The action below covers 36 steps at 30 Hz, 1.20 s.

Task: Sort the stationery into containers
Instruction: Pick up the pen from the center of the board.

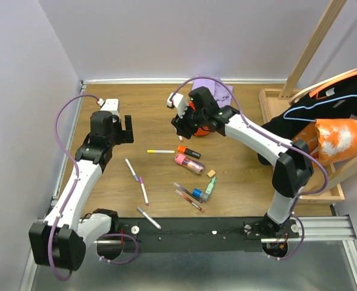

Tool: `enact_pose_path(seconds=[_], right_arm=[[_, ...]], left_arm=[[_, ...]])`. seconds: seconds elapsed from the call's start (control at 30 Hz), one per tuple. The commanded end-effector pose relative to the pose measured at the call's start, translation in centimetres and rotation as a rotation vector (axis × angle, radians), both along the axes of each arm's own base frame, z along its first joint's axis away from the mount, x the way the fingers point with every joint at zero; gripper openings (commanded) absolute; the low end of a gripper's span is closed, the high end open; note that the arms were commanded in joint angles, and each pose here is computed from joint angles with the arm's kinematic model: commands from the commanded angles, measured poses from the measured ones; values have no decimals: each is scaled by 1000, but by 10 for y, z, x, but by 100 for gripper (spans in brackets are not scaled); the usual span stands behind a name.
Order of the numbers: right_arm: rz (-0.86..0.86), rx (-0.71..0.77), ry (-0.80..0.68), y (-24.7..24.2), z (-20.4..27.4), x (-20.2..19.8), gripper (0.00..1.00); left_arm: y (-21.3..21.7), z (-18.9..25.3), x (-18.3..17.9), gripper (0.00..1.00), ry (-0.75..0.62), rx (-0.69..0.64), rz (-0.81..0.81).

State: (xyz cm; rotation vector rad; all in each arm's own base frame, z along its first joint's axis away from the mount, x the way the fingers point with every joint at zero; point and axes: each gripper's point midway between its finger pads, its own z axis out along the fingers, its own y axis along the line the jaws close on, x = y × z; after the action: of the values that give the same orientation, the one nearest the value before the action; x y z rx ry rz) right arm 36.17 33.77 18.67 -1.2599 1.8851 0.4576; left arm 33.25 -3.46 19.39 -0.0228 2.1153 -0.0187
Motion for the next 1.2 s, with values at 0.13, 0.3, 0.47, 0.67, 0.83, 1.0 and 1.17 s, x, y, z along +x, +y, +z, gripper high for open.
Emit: enact_pose_path(seconds=[0.13,0.3,0.47,0.67,0.83,1.0,1.17], right_arm=[[-32,-201,99,2,-54,-13,59],[-65,-233,85,7,-73,0,56],[-70,-325,172,10,-105,5,52],[-80,-350,206,10,-121,6,52],[-93,-377,240,4,-132,0,52],[-88,-399,247,-1,-139,-4,52],[-75,-417,267,-3,-146,-8,52]], left_arm=[[9,11,-38,99,-33,-75,-4],[26,3,-42,99,-16,-114,65],[46,-5,-38,99,-18,-110,132],[57,-9,-39,99,12,-153,176],[59,-11,-37,99,26,-149,181],[57,-12,-33,99,21,-168,184],[54,-16,-33,99,28,-185,178]])
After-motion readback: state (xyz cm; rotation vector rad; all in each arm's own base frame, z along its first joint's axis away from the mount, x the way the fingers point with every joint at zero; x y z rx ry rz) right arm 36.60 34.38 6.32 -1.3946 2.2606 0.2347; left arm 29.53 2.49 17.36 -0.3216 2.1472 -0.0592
